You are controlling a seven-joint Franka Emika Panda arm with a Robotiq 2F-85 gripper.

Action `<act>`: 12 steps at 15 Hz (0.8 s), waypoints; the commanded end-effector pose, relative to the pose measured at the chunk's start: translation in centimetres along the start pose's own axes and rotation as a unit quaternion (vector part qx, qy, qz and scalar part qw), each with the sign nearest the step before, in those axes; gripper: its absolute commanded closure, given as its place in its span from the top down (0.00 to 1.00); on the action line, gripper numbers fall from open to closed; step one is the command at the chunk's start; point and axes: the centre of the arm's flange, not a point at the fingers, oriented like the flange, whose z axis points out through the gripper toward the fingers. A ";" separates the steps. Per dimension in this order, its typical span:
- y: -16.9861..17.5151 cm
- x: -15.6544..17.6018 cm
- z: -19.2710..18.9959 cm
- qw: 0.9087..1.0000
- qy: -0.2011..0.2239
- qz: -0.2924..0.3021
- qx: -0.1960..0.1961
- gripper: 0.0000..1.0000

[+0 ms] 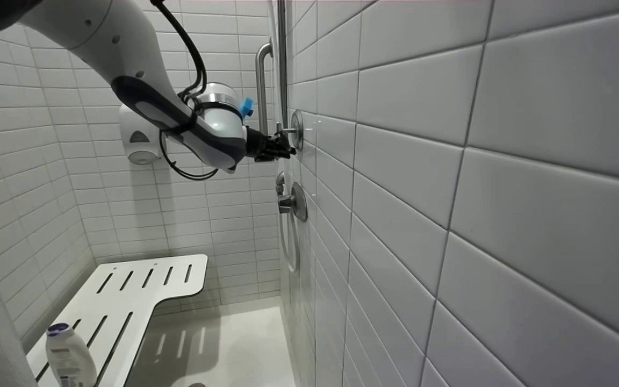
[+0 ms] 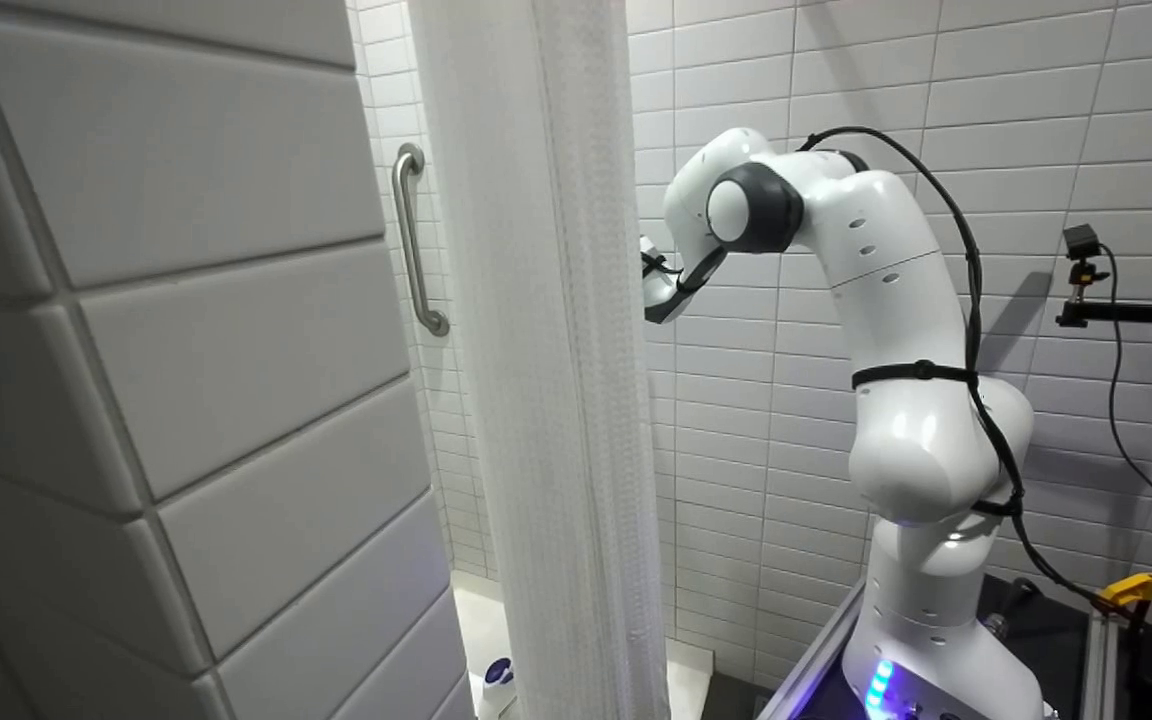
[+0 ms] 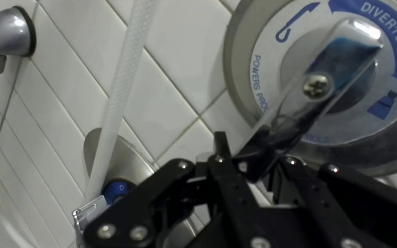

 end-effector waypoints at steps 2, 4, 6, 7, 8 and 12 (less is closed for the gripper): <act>-7.5 0.0 -0.7 0.997 0.003 0.015 0.075 0.06; -7.5 0.5 -0.7 0.997 0.009 0.015 0.075 0.06; -7.6 0.7 -0.7 0.997 0.012 0.016 0.076 0.06; -7.7 0.5 -0.8 0.997 0.012 0.019 0.076 0.06; -7.8 0.4 -0.8 0.997 0.012 0.022 0.076 0.06; -7.3 -1.3 -0.7 0.998 0.001 0.030 0.054 0.06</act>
